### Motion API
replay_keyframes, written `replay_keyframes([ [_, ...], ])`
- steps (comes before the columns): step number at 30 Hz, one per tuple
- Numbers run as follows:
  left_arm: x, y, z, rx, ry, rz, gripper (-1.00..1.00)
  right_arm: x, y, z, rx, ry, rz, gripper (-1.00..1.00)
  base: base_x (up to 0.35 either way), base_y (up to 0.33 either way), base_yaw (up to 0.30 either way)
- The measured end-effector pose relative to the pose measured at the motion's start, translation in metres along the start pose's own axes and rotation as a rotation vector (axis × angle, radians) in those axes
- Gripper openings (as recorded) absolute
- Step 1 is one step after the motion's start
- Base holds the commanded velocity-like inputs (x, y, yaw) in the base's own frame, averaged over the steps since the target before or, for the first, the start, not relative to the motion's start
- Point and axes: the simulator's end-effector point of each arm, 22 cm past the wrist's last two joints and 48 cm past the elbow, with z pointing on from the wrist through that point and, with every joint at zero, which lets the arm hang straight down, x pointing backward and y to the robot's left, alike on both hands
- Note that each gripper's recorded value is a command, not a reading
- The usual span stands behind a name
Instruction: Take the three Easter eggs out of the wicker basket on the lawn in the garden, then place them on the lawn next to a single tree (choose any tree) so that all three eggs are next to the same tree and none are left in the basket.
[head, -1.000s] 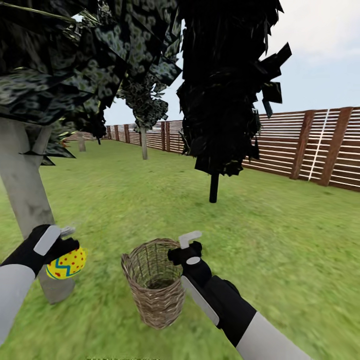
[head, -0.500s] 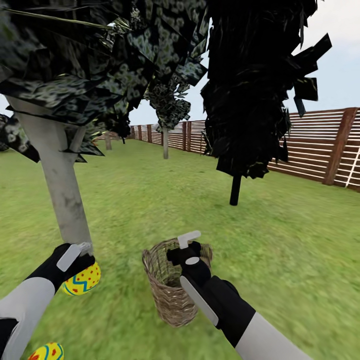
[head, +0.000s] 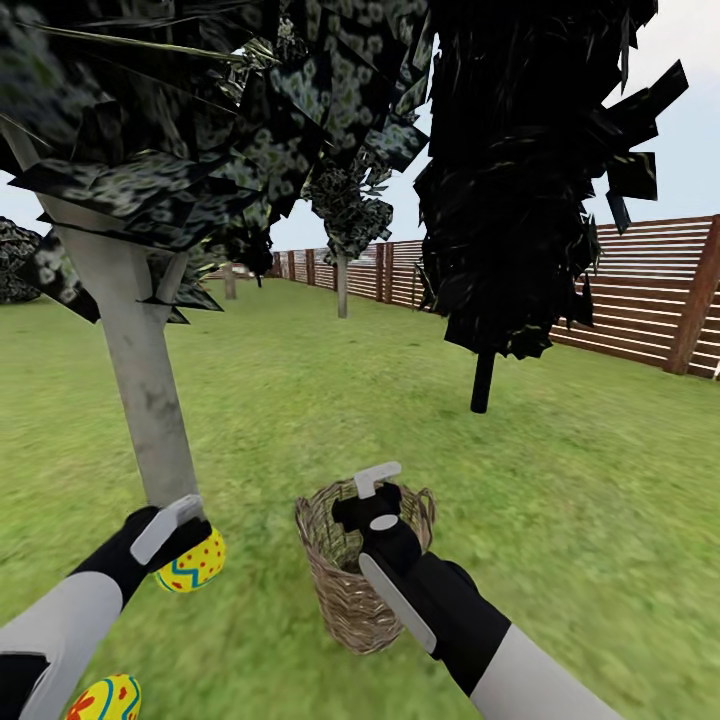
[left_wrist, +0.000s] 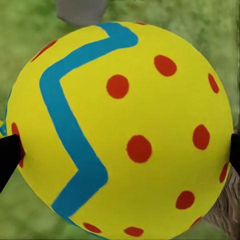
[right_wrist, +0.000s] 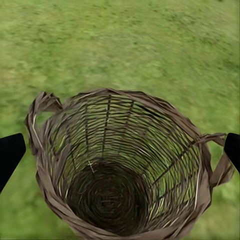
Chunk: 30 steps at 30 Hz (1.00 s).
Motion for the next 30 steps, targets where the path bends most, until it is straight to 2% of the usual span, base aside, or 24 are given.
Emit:
replay_keyframes([
  [5,0.003,-0.016,0.000,0.067,0.000,0.004,-1.00,0.004,0.007,-0.002,-0.011,0.001,-0.017,1.00,0.000,0.000,0.000],
  [10,0.003,-0.021,0.000,0.089,-0.002,0.003,-1.00,0.004,0.010,-0.003,-0.015,-0.001,-0.022,1.00,0.000,0.000,0.091],
  [15,0.002,-0.022,0.000,0.092,-0.005,0.000,-1.00,0.004,0.011,-0.003,-0.016,-0.001,-0.023,1.00,0.000,0.000,0.176],
  [23,0.014,-0.017,0.016,0.074,0.017,0.005,-1.00,0.019,0.014,0.008,-0.027,0.029,-0.017,1.00,0.000,0.000,0.015],
  [26,0.012,-0.014,0.022,0.064,-0.004,-0.004,-1.00,0.025,0.016,0.011,-0.032,0.040,-0.015,1.00,0.000,0.000,0.000],
  [30,0.022,-0.002,0.034,0.036,-0.001,-0.015,-1.00,0.036,0.028,0.014,-0.054,0.051,-0.041,1.00,0.000,0.000,0.000],
])
